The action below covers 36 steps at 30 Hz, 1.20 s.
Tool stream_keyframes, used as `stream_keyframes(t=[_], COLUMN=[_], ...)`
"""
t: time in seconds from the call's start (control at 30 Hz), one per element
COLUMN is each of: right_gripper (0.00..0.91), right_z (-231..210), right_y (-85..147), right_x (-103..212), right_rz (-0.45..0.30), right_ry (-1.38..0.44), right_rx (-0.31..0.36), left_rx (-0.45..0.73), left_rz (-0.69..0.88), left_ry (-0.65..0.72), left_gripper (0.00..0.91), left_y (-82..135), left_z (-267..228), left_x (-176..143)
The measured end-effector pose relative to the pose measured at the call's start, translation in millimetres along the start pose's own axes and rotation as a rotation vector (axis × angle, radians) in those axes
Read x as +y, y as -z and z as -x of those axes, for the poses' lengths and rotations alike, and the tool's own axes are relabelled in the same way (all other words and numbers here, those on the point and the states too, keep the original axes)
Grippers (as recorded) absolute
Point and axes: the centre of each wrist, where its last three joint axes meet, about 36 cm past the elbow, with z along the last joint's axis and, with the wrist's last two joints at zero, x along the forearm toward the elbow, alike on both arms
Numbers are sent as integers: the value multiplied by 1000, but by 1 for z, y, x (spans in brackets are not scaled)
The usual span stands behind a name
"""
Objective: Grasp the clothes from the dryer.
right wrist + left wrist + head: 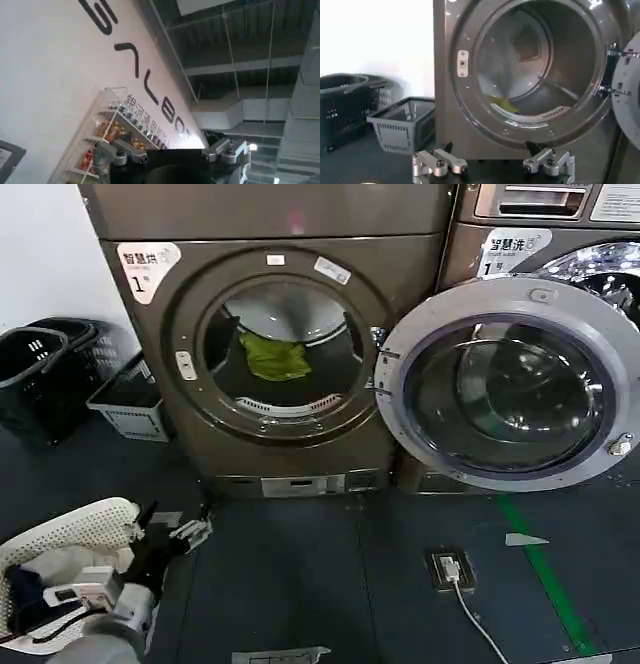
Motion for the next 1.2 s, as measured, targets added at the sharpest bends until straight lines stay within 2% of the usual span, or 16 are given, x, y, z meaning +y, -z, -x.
stream_keyframes(t=[0.87, 1.2], right_gripper=[907, 907], right_z=[-1, -1], right_y=[-3, -1], right_x=[0, 1], right_rz=[8, 7], right_ry=[4, 17], right_rx=[-22, -52], left_rx=[4, 1], left_rz=[-3, -2], left_ry=[-19, -26], left_gripper=[907, 907], left_y=[-3, -4], left_z=[7, 9], left_x=[-3, -4])
